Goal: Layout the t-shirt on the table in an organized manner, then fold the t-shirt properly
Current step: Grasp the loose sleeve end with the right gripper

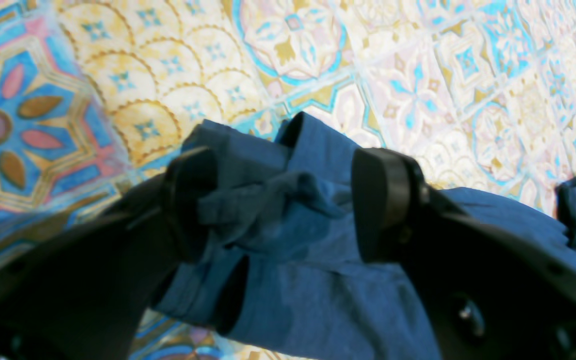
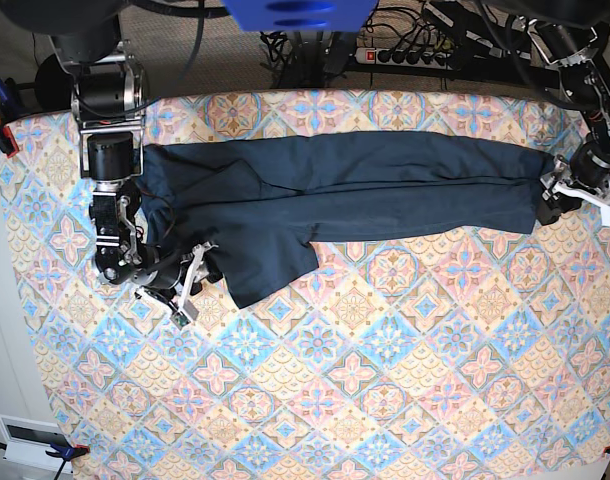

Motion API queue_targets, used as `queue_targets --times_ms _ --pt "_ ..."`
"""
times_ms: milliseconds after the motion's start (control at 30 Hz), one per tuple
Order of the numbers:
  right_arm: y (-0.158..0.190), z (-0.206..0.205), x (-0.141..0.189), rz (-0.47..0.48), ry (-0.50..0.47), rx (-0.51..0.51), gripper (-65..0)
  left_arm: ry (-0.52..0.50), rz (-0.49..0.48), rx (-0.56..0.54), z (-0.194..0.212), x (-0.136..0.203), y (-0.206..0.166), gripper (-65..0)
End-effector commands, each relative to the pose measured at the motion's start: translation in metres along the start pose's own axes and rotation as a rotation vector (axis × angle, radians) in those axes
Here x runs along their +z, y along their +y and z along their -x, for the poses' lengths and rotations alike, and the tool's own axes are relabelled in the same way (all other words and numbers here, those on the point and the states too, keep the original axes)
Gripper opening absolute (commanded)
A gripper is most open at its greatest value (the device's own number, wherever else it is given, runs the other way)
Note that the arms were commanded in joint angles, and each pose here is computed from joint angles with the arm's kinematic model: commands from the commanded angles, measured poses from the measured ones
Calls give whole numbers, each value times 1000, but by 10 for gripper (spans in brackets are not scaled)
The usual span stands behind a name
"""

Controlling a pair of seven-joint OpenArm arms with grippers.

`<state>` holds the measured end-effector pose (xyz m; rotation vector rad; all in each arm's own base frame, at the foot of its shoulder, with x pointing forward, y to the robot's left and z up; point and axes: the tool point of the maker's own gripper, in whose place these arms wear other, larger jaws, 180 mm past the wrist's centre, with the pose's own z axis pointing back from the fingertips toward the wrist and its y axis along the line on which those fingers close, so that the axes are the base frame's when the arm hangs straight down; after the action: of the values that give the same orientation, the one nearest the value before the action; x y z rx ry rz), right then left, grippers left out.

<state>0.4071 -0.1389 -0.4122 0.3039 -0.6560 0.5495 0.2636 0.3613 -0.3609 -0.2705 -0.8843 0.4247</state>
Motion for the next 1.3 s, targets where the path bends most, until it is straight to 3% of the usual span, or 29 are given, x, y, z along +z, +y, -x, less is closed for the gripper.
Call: queue_targets --times_ms 0,233,433,767,933,1267 --pt "-9 -28 10 15 -70 19 -375 -50 10 -22 -20 4 -2 -236" --pt "-10 -31 11 18 -86 12 -375 -49 9 -23 -20 4 -2 -236" --pt "3 -78 32 -3 -221 61 -375 -48 5 -27 -20 4 -1 -236" --pt "20 -80 23 -40 -212 57 -375 -48 5 -27 -20 4 -1 -236" --pt "14 -52 9 -28 -123 34 -375 -48 5 -27 -20 4 -1 -236" --pt "19 -32 -9 -59 -101 -32 -375 -49 7 -25 -20 4 -2 -236"
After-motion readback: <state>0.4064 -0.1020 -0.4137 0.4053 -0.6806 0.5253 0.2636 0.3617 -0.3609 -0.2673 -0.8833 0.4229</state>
